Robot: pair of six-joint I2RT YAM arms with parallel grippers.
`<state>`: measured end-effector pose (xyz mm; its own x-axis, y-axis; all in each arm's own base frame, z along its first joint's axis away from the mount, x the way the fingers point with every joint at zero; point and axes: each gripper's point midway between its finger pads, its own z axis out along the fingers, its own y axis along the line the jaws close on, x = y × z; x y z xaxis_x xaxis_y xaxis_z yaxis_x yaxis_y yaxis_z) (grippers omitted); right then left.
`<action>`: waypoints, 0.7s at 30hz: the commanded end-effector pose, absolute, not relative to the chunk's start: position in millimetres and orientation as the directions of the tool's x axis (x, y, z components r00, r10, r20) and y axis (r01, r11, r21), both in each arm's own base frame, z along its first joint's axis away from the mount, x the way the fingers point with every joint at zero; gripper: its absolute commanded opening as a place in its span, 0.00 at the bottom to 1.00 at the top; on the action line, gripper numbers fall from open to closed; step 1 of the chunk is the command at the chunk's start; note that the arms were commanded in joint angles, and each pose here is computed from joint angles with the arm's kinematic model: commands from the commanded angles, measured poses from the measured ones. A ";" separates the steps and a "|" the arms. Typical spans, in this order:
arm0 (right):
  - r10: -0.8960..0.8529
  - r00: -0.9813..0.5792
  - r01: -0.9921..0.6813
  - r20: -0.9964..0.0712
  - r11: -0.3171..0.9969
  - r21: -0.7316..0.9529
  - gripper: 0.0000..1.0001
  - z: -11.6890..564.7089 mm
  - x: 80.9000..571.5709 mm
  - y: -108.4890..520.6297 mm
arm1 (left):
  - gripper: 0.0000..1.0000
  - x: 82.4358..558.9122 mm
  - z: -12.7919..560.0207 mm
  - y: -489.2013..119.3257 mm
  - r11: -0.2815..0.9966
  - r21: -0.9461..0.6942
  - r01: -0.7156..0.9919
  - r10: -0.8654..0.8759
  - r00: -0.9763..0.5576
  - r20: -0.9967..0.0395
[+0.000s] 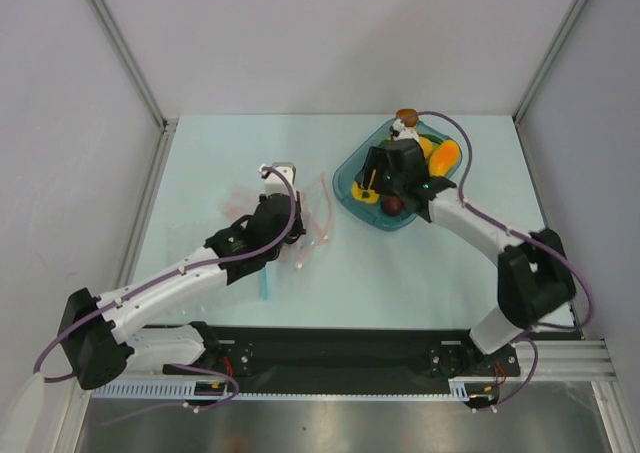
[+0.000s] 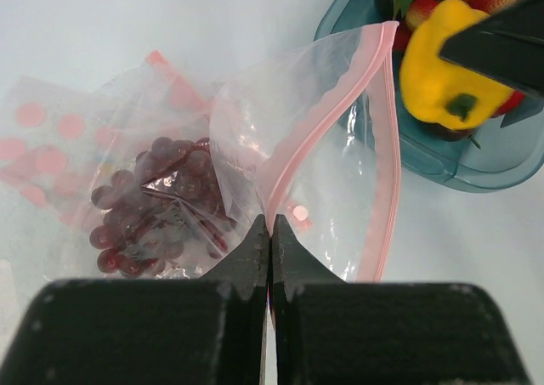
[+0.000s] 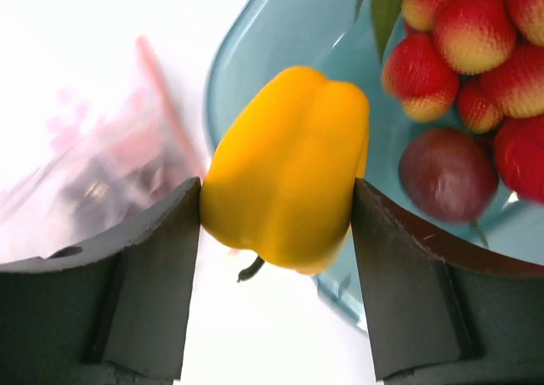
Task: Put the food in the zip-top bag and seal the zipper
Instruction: Pick up the fake vegetable from the bin, then place the fake vegetable in the zipper food storage bag.
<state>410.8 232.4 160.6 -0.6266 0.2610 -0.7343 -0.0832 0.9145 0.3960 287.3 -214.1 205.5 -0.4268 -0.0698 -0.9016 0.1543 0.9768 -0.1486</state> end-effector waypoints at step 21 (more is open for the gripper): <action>0.218 -0.295 -0.743 -0.930 0.560 0.366 0.43 280.2 252.7 313.9 | 0.00 287.5 232.1 -235.7 0.948 -0.200 0.249 -0.090 -0.393 -0.915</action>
